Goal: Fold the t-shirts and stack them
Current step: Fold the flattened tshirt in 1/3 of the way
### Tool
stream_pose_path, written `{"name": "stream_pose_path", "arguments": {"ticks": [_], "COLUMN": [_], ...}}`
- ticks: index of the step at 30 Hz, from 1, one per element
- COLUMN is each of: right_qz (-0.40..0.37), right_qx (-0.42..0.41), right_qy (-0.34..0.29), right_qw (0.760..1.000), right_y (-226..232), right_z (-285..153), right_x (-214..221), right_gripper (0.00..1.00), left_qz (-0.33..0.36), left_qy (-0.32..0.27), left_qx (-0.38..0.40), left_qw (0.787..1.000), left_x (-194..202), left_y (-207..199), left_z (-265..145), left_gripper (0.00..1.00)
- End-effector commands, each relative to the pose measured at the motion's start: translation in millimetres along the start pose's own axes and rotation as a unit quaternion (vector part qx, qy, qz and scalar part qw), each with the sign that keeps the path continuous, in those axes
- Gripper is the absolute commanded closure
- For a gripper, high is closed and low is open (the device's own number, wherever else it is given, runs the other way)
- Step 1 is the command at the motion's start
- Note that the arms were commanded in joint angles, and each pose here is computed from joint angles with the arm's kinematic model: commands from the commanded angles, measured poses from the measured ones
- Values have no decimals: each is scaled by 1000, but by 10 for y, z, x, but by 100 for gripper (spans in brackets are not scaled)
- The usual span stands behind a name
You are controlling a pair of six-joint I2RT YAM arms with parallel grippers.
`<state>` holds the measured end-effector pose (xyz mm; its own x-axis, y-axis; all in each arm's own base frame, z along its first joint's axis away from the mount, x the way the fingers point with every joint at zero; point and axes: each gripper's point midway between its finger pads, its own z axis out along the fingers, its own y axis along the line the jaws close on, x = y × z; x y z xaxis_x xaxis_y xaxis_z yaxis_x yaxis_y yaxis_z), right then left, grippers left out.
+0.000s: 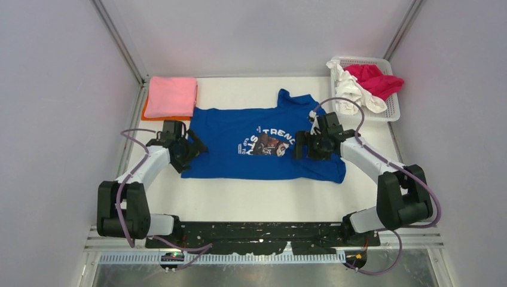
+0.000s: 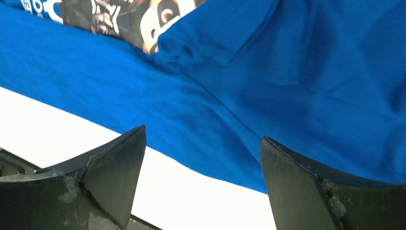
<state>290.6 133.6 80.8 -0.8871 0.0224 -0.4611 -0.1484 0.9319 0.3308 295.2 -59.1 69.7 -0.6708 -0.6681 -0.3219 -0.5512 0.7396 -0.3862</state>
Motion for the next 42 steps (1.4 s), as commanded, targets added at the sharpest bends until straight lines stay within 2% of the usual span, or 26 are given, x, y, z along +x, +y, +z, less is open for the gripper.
{"name": "stream_pose_path", "arguments": {"ticks": [1,7,11,14,20,23,26,30,35,38,42], "right_qz": [-4,3,8,7,-1,-9,-5,20,23,10,2], "right_qx": [-68,-39,47,150,201,192,144,47,-1,-2,-11], "right_qy": [-42,-40,-62,-100,-170,-184,-172,-123,-55,-36,-36], "right_qw": [997,998,997,984,965,964,974,991,998,999,999], "right_y": [341,238,-56,-458,-671,-618,-428,-97,136,221,338], "right_z": [183,511,680,656,536,442,332,299,397,540,669], "right_x": [-173,-332,-564,-845,-1617,-1790,-1666,-1080,-390,-227,-368], "right_gripper": [4,5,5,4,4,5,5,5,5,5,4], "left_qz": [26,26,37,42,42,46,51,54,56,56,56], "left_qy": [41,47,52,48,43,41,43,45,45,48,53], "left_qx": [61,22,-19,-34,-44,-49,-34,-21,-15,-15,-12], "left_qw": [997,998,998,997,997,997,997,997,997,997,997], "left_x": [159,215,207,198,163,146,157,154,161,164,193], "left_y": [-181,4,151,224,280,302,257,204,188,183,188], "left_z": [120,307,341,354,330,301,281,254,259,274,290], "left_gripper": [0,0,0,0,0,0,0,0,1,0,0]}}
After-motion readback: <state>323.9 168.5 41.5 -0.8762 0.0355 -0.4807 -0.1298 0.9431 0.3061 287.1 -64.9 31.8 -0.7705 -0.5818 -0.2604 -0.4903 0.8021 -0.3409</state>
